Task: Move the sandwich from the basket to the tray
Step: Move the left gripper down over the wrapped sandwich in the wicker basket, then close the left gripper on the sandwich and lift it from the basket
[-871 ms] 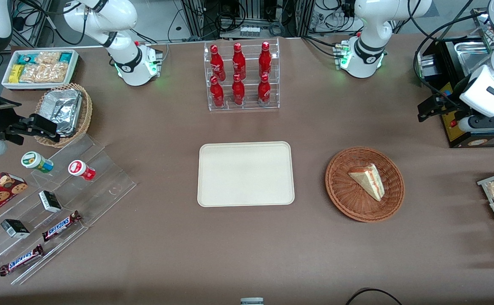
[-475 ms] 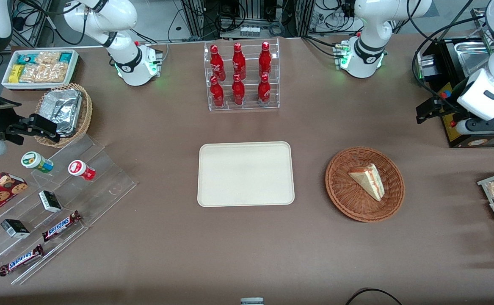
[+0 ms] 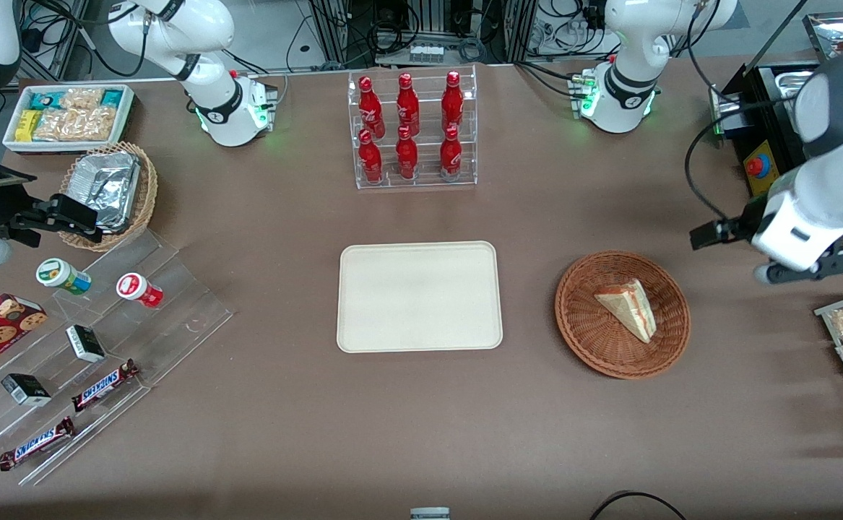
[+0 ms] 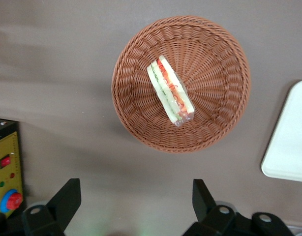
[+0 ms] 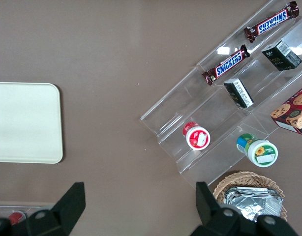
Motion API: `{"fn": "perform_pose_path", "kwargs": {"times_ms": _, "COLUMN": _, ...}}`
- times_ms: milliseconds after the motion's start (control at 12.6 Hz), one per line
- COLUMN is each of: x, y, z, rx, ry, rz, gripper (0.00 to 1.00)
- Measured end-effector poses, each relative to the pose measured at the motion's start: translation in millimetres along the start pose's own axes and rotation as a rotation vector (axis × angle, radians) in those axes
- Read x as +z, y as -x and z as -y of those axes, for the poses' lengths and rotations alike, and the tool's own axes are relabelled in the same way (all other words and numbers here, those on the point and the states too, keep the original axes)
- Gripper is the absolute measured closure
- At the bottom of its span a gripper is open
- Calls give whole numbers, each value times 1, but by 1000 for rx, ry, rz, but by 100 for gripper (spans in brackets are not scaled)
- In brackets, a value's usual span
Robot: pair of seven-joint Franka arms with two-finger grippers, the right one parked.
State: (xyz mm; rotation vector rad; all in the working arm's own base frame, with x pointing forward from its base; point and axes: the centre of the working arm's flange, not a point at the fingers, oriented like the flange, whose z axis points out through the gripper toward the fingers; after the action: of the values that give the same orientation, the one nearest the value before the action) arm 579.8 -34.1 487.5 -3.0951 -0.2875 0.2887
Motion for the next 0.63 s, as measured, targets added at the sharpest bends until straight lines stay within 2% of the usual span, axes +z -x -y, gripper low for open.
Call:
{"fn": "perform_pose_path", "kwargs": {"times_ms": 158, "x": 25, "y": -19, "z": -5, "rx": -106, "ry": 4, "rz": -2, "gripper": 0}}
{"fn": "perform_pose_path", "kwargs": {"times_ms": 317, "x": 43, "y": -29, "z": -12, "rx": -213, "ry": 13, "rz": -22, "gripper": 0}}
{"fn": "perform_pose_path", "kwargs": {"times_ms": 634, "x": 79, "y": -31, "z": -27, "rx": -441, "ry": 62, "rz": -70, "gripper": 0}}
